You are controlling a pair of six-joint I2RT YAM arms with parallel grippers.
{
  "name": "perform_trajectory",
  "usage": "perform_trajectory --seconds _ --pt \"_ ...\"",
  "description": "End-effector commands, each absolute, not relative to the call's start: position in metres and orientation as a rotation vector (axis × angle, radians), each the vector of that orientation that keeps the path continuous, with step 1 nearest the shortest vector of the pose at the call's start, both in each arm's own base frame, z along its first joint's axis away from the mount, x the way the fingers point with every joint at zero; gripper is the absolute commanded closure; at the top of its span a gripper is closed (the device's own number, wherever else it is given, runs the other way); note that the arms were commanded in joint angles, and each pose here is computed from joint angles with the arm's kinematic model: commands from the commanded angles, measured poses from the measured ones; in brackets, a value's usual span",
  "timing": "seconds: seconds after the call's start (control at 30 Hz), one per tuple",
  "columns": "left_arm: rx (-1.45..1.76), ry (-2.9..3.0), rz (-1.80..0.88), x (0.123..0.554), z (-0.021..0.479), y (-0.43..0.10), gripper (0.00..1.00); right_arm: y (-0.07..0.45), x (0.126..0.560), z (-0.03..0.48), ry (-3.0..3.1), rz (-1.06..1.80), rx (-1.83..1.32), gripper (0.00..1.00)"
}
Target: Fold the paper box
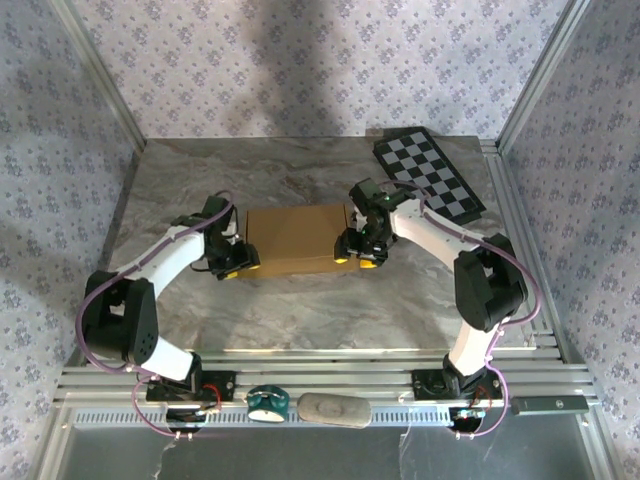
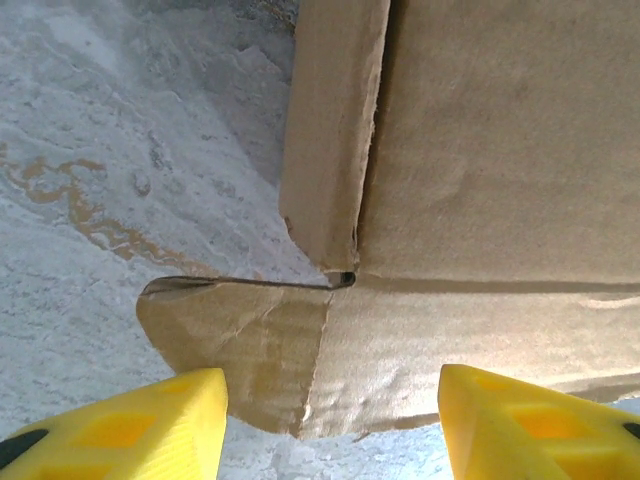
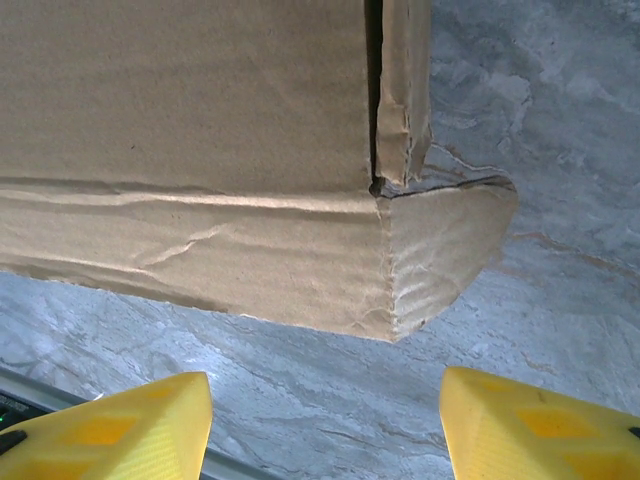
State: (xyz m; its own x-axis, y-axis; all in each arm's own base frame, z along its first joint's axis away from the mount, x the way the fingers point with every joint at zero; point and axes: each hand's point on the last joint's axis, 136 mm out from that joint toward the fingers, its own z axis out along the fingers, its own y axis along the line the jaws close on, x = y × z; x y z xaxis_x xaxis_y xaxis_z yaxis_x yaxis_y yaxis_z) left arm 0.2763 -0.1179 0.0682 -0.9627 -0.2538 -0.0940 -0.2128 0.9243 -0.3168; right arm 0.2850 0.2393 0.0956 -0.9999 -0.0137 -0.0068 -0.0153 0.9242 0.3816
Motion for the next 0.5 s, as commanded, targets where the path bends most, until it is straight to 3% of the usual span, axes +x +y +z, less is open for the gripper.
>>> perform_trajectory --seconds 0.0,0.3,0.47 --pt "-0.339 2.906 -0.535 0.287 0.068 -0.128 0.43 0.245 0.289 0.092 3.09 0.655 -0.01 0.37" --pt "-0.355 2.892 -0.568 0.288 0.062 -0.133 0.51 0.247 0.29 0.082 3.1 0.656 0.005 0.41" --pt "-0.316 2.88 -0.516 0.289 0.065 -0.127 0.48 0.239 0.293 0.077 3.088 0.598 -0.046 0.38"
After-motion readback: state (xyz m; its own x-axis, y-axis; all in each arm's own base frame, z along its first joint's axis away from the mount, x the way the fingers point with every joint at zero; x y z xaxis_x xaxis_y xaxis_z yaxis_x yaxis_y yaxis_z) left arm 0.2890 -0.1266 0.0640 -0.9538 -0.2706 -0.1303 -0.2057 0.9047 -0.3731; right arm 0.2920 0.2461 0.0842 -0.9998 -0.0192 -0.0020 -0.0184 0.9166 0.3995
